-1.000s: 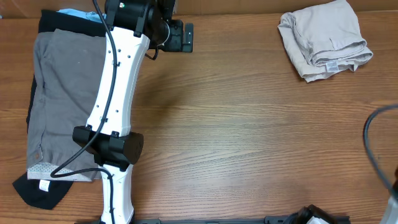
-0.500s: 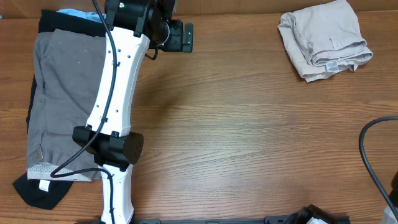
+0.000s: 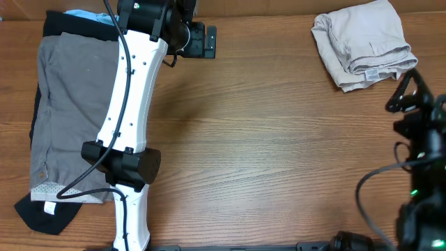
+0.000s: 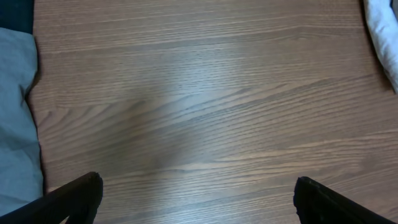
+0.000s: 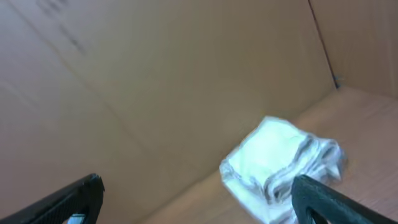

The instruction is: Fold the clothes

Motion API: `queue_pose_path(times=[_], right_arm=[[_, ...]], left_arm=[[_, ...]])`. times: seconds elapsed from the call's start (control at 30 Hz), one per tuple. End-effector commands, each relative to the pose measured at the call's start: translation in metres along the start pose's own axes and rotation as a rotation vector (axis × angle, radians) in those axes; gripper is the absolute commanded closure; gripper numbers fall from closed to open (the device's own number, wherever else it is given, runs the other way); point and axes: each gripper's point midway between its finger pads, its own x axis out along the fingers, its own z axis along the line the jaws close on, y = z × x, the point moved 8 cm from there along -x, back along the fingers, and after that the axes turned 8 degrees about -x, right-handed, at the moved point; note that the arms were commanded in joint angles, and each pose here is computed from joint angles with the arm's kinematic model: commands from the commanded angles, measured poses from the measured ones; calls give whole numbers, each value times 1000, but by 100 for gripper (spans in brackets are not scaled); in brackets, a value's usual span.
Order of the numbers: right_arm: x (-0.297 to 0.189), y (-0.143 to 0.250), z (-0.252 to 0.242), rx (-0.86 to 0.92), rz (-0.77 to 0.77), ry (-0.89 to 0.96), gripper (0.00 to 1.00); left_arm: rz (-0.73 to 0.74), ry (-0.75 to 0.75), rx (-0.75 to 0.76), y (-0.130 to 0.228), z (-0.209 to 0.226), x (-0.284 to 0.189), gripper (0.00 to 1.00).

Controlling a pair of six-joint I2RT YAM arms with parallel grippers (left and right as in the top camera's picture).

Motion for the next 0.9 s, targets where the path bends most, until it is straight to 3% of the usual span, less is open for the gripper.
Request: queue_pose_path(times=[0.0,0.23,0.47,0.73,0.87], right_arm=[[-5,42,-18,-21,-49,3,0],[-19,107,-38,-26,-118,-73,0],[-22,169,-59,-28,-73,-101,0],[-22,214,-68,-2,41,-165,0],[-22,215,-69,-6,51,-155,0]], left_arm=[[3,-6,-1,1,-2,3,0],[3,-6,-1,1,-2,3,0],[3,-6,-1,1,-2,3,0],[3,-5,-1,1,-2,3,0],[3,-6,-1,1,-2,3,0]])
